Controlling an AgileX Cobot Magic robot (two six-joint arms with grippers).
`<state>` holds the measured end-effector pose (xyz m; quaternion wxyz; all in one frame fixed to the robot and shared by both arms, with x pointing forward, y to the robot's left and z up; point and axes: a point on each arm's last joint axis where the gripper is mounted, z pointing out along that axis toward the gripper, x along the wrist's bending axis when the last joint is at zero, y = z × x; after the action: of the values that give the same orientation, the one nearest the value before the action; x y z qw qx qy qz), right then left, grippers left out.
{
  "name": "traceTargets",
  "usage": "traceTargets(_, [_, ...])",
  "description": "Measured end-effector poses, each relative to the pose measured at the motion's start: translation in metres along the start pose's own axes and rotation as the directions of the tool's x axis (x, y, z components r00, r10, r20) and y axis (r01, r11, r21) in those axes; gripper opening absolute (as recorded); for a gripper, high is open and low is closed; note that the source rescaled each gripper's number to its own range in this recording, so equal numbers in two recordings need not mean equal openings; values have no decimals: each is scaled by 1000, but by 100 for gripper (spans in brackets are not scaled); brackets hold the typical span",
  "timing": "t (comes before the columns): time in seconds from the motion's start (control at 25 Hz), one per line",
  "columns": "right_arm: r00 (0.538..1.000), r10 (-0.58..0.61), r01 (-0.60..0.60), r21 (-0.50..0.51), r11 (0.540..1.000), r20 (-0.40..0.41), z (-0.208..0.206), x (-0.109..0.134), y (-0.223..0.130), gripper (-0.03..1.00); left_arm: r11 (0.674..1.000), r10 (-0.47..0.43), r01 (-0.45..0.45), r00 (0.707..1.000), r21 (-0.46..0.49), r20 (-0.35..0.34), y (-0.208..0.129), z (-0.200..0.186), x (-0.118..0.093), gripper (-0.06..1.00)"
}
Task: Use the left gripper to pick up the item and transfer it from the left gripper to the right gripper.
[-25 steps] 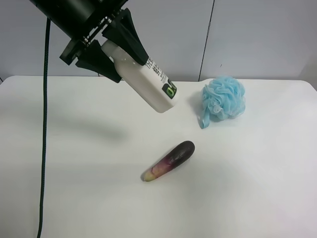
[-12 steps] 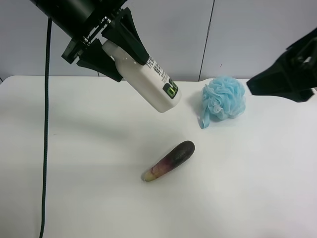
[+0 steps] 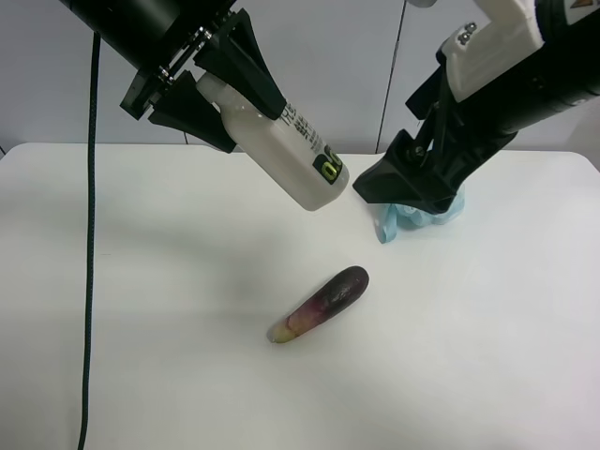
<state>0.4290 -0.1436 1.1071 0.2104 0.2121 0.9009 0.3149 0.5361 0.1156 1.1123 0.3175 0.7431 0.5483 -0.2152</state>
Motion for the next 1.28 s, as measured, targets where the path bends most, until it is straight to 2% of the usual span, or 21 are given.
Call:
traceTargets(0.48, [997, -56, 49, -121, 991, -50, 19, 3, 14, 100, 1000, -3, 3, 1000, -1, 9, 0, 0, -1, 3])
traceTargets(0.88, [993, -58, 47, -109, 993, -102, 42, 6, 15, 100, 1000, 30, -30, 998, -7, 60, 0, 0, -5, 3])
traceTargets(1.28, [991, -69, 58, -100, 993, -112, 49, 6, 14, 100, 994, 105, -105, 993, -13, 62, 1, 0, -6, 3])
